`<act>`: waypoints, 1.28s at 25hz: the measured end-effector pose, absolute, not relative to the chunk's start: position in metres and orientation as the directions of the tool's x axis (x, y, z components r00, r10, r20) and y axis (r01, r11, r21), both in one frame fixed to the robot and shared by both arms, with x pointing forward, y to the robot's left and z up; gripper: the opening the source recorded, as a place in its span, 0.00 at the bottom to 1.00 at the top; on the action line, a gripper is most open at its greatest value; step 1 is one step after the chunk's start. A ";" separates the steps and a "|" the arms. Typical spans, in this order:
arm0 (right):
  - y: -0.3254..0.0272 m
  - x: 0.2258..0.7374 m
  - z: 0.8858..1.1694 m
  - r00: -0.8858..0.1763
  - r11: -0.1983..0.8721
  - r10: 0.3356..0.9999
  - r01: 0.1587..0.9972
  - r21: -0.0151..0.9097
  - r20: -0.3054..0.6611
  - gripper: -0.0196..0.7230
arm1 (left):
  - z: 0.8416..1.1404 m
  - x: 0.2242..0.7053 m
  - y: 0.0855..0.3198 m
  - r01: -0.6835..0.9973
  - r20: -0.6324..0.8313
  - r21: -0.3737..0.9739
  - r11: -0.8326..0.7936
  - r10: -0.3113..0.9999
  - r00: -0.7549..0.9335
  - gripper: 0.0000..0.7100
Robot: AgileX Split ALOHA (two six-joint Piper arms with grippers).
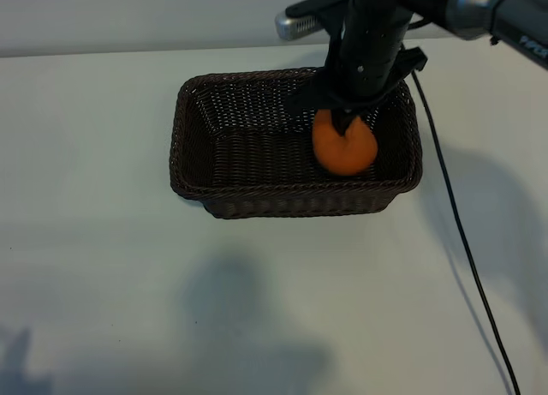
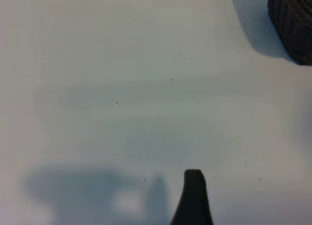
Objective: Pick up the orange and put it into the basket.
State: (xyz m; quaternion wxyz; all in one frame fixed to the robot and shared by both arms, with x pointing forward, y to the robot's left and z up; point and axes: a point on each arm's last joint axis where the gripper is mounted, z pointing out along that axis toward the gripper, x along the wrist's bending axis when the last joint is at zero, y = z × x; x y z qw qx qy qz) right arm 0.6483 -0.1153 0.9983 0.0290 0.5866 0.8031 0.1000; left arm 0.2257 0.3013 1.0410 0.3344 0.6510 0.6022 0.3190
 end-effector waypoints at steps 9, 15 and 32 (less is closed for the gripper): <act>-0.111 0.657 0.969 -0.319 0.304 0.945 0.938 0.166 0.068 0.12 | 1.041 0.226 0.301 0.571 0.012 0.820 -0.051 0.997 0.071 0.83; -0.110 0.658 0.966 -0.316 0.301 0.946 0.940 0.161 0.076 0.22 | 1.041 0.226 0.301 0.571 0.012 0.820 -0.051 0.997 0.071 0.83; -0.109 0.673 1.019 -0.322 0.291 0.943 0.918 0.269 0.079 0.70 | 1.041 0.226 0.301 0.571 0.012 0.820 -0.050 0.997 0.071 0.83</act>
